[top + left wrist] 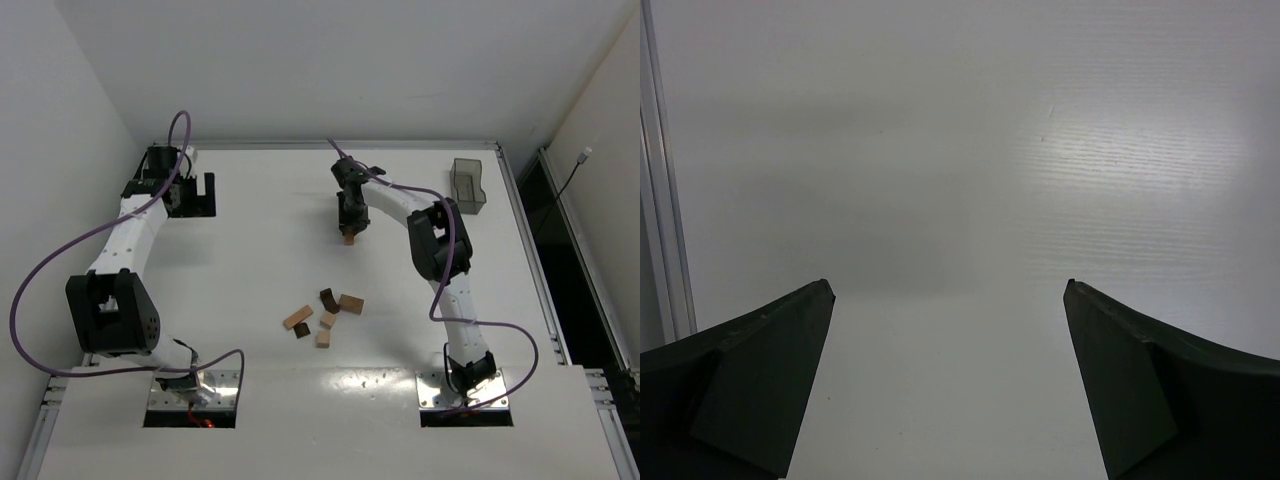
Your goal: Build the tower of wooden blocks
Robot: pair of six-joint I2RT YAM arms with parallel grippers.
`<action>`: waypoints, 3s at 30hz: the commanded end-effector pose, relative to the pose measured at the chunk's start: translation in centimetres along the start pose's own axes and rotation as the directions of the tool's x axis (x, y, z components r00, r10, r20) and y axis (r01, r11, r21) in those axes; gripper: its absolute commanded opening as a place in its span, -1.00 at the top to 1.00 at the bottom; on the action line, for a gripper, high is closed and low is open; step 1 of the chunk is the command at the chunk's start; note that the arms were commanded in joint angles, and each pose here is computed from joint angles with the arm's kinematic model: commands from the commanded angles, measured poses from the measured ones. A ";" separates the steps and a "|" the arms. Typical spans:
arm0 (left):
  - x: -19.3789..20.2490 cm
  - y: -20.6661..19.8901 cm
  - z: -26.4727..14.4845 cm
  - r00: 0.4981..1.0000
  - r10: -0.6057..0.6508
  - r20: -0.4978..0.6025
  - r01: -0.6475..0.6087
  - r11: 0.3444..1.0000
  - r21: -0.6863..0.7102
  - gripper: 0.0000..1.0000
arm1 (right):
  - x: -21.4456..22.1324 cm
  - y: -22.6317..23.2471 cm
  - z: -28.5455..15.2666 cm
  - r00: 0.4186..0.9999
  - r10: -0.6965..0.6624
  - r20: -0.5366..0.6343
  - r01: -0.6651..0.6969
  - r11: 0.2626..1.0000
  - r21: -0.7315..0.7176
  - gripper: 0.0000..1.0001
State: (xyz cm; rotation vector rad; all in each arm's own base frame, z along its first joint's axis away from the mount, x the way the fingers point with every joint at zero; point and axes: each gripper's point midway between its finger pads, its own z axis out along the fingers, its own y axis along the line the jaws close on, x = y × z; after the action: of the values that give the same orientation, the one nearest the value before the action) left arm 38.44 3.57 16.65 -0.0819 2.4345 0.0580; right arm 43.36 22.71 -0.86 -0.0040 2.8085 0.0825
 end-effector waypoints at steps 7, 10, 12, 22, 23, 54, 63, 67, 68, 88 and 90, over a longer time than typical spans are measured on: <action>-1.8 0.0 -0.3 0.999 0.000 0.040 -0.001 1.000 0.020 -1.00 | -0.1 0.5 0.3 1.000 -0.008 0.012 0.009 1.000 -0.018 0.74; -2.2 0.0 -0.4 0.999 0.000 0.049 -0.001 1.000 0.020 -1.00 | 1.0 -0.1 -0.2 1.000 -0.021 -0.006 0.021 1.000 -0.009 0.98; -2.2 0.1 -0.4 0.999 0.010 0.049 -0.011 1.000 0.020 -1.00 | 2.4 -0.4 -0.7 0.999 -0.045 -0.021 0.045 0.999 -0.006 1.00; -2.0 -0.1 -0.1 0.999 0.010 0.040 -0.011 1.000 0.029 -1.00 | 5.8 -0.8 -1.9 0.998 -0.064 -0.028 0.064 0.998 -0.013 1.00; -2.0 -0.1 -0.1 0.999 0.010 0.040 -0.011 1.000 0.029 -1.00 | 5.4 -0.7 -2.0 0.998 -0.063 -0.020 0.063 0.998 -0.016 1.00; -2.2 -1.8 -1.0 0.997 0.032 0.064 -0.040 0.991 0.130 -1.00 | 2.5 2.3 -11.7 0.946 -0.167 0.279 0.199 0.976 -0.088 -0.66; 6.4 -13.3 -6.3 0.902 0.430 0.037 -0.397 0.794 0.461 -0.97 | -7.0 -5.9 -23.3 0.649 -0.534 0.542 0.327 0.839 0.435 -0.69; 9.9 -17.7 -8.6 0.808 0.583 0.086 -0.538 0.670 0.510 -0.88 | -8.6 -14.2 -25.6 0.652 -0.580 0.489 0.255 0.775 0.579 -0.72; 10.3 -18.5 -8.9 0.790 0.605 0.098 -0.560 0.648 0.516 -0.88 | -8.9 -15.6 -26.3 0.652 -0.579 0.490 0.244 0.772 0.587 -0.72; 19.9 -26.3 -4.9 0.677 0.736 0.006 -0.661 0.604 0.446 -0.50 | -0.6 -31.4 -25.7 0.930 -0.167 0.328 0.022 0.915 0.403 -0.72; 19.9 -26.9 -4.4 0.685 0.729 0.003 -0.653 0.612 0.446 -0.44 | -0.1 -31.7 -25.7 0.934 -0.155 0.321 0.016 0.917 0.398 -0.72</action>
State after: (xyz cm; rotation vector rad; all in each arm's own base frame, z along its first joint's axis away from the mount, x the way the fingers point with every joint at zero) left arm 20.67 -22.29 5.20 1.2036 2.5059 -0.1112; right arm 36.02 -10.54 20.23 -0.0882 2.4514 -0.5192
